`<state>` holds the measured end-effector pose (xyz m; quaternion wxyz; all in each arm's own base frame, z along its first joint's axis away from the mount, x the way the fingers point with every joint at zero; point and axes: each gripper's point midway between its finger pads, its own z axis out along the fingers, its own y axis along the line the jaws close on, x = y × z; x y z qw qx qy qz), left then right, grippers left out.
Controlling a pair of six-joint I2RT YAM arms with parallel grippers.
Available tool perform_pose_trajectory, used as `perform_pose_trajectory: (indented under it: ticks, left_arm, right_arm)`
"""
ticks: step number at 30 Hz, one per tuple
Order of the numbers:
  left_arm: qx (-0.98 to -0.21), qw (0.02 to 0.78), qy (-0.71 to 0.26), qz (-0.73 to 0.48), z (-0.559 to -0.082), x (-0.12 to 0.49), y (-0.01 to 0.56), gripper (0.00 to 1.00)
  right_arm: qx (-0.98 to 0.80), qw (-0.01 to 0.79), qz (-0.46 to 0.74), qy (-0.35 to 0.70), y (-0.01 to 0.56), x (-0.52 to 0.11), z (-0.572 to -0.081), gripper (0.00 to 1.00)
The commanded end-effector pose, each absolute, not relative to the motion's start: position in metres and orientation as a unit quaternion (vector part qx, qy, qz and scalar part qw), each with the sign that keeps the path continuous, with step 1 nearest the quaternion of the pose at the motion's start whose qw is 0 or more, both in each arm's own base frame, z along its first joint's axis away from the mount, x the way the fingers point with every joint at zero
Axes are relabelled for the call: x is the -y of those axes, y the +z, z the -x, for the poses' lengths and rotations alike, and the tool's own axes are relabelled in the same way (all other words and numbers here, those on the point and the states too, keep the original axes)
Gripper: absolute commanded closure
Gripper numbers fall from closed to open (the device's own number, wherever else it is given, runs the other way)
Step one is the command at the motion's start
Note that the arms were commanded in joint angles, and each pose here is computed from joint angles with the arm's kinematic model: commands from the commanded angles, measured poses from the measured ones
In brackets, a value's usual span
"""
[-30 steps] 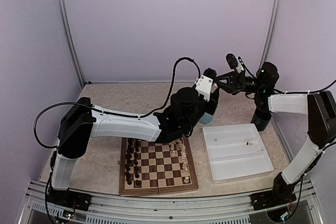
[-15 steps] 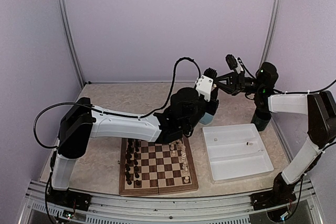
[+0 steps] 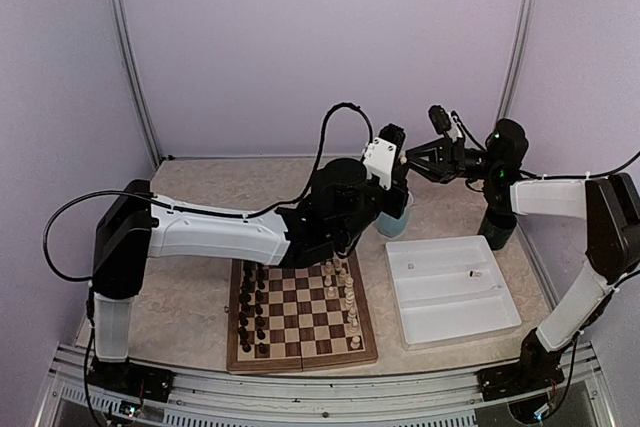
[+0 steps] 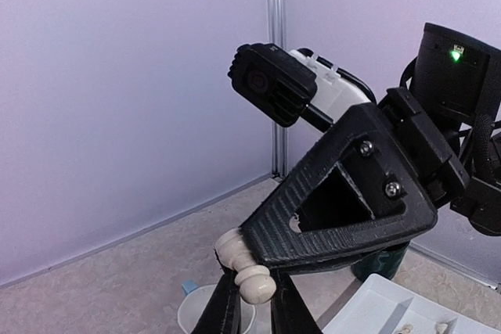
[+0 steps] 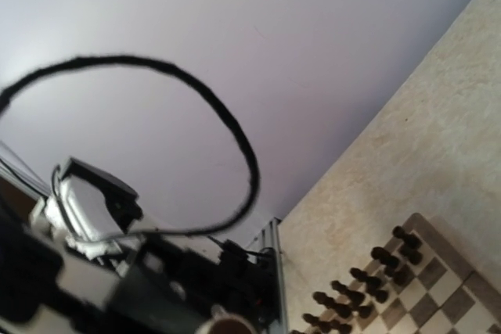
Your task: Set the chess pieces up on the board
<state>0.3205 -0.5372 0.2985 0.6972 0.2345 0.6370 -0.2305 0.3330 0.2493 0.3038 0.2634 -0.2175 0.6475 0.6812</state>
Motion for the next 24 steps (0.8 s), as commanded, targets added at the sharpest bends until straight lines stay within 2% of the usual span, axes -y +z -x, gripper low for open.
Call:
perform_pose_trajectory:
  ticks: [1, 3, 7, 13, 24]
  left_arm:
    - [-0.635, 0.688, -0.271, -0.223, -0.318, 0.519, 0.334, 0.85]
    - [-0.648, 0.674, -0.279, -0.218, -0.320, 0.511, 0.332, 0.85]
    - [-0.689, 0.621, -0.286, -0.241, -0.323, 0.498, 0.316, 0.86]
    - [-0.760, 0.512, -0.292, -0.275, -0.313, 0.462, 0.279, 0.87]
    - [-0.843, 0.348, -0.259, -0.318, -0.246, 0.418, 0.182, 0.86]
  right_arm:
    - [-0.645, 0.269, 0.234, 0.676, 0.308, -0.244, -0.332, 0.63]
    - [-0.649, 0.273, 0.233, 0.671, 0.307, -0.239, -0.336, 0.57]
    - [-0.658, 0.279, 0.236, 0.658, 0.302, -0.223, -0.341, 0.52]
    - [-0.681, 0.298, 0.228, 0.629, 0.281, -0.198, -0.351, 0.50]
    - [-0.692, 0.322, 0.244, 0.598, 0.276, -0.189, -0.355, 0.50]
